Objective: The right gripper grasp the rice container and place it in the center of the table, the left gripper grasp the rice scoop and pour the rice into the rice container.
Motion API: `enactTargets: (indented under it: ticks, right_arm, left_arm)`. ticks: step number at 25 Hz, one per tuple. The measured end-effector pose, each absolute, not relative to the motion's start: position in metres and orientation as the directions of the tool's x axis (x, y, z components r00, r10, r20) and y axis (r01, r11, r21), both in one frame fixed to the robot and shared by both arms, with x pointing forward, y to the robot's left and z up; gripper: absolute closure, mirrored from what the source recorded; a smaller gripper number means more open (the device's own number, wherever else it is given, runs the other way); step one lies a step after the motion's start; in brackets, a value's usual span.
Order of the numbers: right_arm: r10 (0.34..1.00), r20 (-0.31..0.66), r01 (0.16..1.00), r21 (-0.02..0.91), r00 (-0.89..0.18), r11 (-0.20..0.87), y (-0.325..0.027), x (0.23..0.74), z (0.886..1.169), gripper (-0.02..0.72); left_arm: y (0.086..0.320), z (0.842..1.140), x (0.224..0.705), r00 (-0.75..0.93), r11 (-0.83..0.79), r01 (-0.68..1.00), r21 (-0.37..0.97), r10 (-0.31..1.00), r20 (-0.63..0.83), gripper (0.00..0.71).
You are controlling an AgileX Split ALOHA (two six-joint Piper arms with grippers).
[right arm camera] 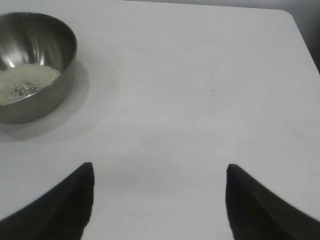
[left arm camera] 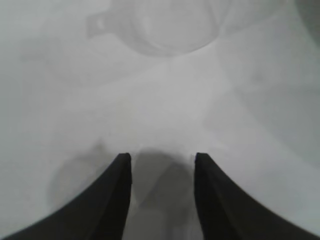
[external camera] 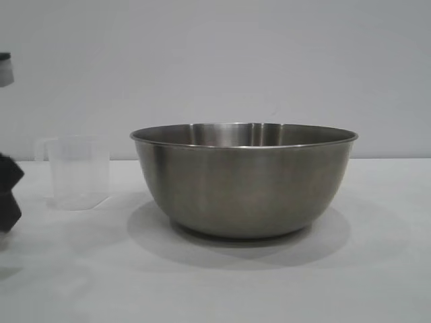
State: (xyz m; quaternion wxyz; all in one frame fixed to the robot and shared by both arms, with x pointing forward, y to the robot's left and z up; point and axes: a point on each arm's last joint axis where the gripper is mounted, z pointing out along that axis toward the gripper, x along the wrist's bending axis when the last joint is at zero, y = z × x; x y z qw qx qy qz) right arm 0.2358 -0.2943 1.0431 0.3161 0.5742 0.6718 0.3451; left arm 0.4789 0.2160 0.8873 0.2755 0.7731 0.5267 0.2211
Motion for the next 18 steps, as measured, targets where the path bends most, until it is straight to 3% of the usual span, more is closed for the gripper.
enactTargets:
  ticks: [7, 16, 18]
  right_arm:
    - [0.99, -0.028, 0.553, 0.827, -0.141, 0.102, -0.294, 0.236, 1.043, 0.233]
    - [0.99, -0.028, 0.553, 0.827, -0.141, 0.102, -0.294, 0.236, 1.043, 0.233]
    - [0.99, -0.028, 0.553, 0.827, -0.141, 0.102, -0.294, 0.236, 1.043, 0.233]
  left_arm:
    - [0.211, 0.957, 0.481, 0.4, -0.323, 0.669, 0.669, 0.915, 0.041, 0.455]
    - [0.219, 1.038, 0.449, 0.442, -0.348, 0.656, 0.669, 0.897, 0.033, 0.455]
    - [0.222, 1.051, 0.439, 0.443, -0.341, 0.638, 0.69, 0.896, 0.034, 0.381]
